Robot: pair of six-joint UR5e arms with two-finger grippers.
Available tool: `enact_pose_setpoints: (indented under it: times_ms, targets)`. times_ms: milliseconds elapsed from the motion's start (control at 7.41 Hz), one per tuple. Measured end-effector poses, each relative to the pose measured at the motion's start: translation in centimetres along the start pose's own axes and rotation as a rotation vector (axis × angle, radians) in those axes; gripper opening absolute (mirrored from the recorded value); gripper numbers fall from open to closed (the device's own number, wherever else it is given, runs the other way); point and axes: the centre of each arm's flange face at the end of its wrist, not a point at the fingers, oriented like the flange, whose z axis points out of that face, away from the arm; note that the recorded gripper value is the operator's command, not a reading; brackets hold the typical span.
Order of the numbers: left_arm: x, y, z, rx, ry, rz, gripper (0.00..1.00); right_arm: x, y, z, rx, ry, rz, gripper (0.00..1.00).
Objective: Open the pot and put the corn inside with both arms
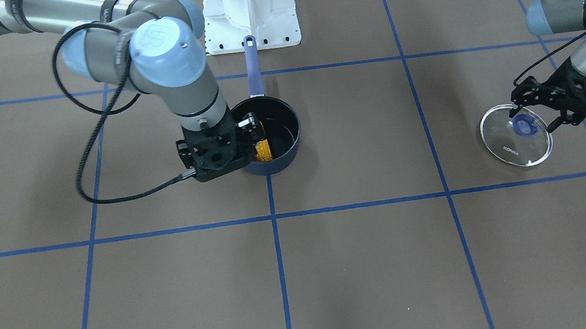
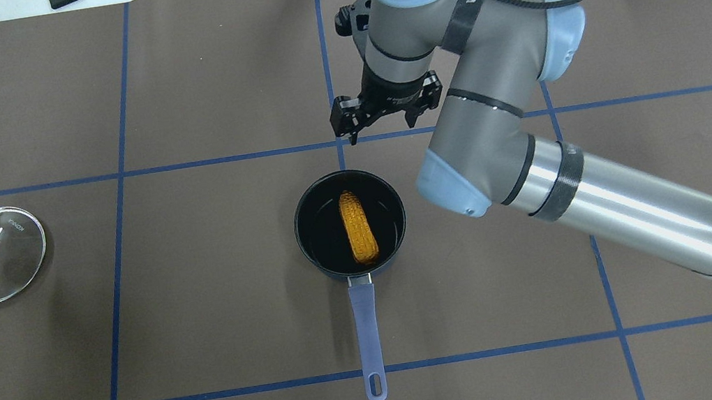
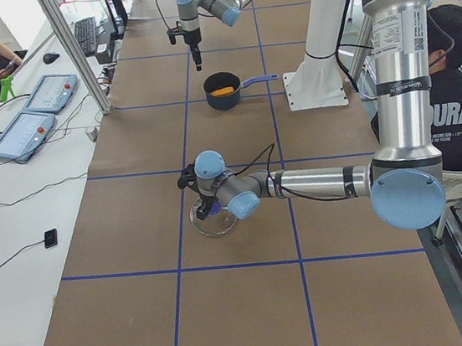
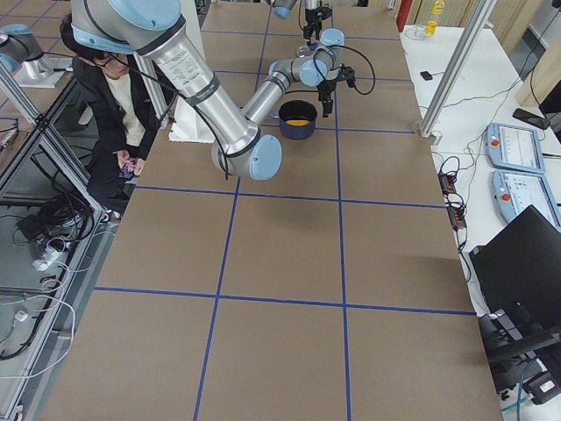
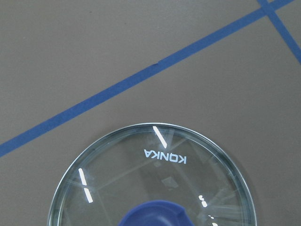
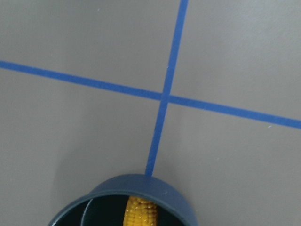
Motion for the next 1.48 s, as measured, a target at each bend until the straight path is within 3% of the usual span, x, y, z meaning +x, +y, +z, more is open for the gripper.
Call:
enact_pose_setpoints:
  times_ms: [405,675,944,1484]
  targets:
    - [-5.5,-0.4,-5.6,-0.008,0.009,0.033,0.97,15.4,-1.7,-4.6,0.024,0.026,-0.039,1.00]
    - [-8.7,-0.8,-8.8,-0.016,-0.011,0.063,0.97,27.9,-1.4,-7.8,0.037,0.069,-0.064,1.00]
    - [-11.1,-0.7,-11.1,-0.019,-0.032,0.071,0.97,40.1,1.7,-11.2,0.047,0.095,-0.047,1.00]
    - [-14.0,1.3,-12.6,-0.004,-0.016,0.009,0.97,54.5,9.2,-15.3,0.061,0.040,0.105,1.00]
